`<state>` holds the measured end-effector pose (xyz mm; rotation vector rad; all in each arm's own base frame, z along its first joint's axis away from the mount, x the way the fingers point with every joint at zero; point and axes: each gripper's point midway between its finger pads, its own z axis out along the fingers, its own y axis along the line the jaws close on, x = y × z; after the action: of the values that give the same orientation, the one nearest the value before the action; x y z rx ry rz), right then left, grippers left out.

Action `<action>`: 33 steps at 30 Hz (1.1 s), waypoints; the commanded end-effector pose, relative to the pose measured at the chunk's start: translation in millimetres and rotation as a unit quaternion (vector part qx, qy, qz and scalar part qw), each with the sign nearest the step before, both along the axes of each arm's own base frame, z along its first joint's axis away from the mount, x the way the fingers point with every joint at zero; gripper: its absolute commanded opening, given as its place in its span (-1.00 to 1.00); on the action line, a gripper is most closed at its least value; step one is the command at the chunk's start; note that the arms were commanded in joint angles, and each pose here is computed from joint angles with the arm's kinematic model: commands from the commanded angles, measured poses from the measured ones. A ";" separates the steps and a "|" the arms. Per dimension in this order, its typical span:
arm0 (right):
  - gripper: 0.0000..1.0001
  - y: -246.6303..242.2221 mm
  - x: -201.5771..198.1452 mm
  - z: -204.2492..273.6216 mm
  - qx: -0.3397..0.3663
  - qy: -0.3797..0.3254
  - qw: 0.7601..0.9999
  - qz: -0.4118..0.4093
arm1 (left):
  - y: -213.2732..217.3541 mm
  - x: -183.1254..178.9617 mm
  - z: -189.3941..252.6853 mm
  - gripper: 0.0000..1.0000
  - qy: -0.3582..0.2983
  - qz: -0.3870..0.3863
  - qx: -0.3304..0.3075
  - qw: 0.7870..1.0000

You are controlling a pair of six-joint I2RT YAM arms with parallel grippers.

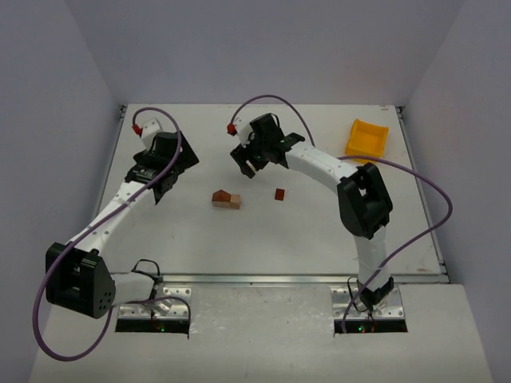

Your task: Build the wood block tower

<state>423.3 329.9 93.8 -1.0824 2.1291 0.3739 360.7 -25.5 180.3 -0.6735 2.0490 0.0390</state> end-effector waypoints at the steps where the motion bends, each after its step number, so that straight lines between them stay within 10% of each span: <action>1: 0.45 -1.9 26.4 -1.6 -0.026 -0.011 0.999 -0.044 | -3.7 7.5 6.0 1.00 -0.016 -0.010 -0.003 1.000; 6: 0.27 16.4 24.6 -27.0 -0.059 -0.058 0.988 0.132 | -6.2 10.8 0.7 1.00 -0.004 -0.020 0.001 1.000; 21: 0.23 -2.3 37.5 -80.3 -0.107 -0.006 0.986 0.127 | -5.6 9.9 -0.4 1.00 -0.001 -0.020 0.004 1.000; 33: -0.57 -12.8 17.4 -66.1 -0.081 -0.010 0.990 0.114 | -7.7 10.9 -0.9 1.00 -0.002 -0.025 0.001 1.000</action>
<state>442.4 313.3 -3.1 -1.4610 2.1164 0.2749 363.2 -30.5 166.7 -0.6333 2.1031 0.0418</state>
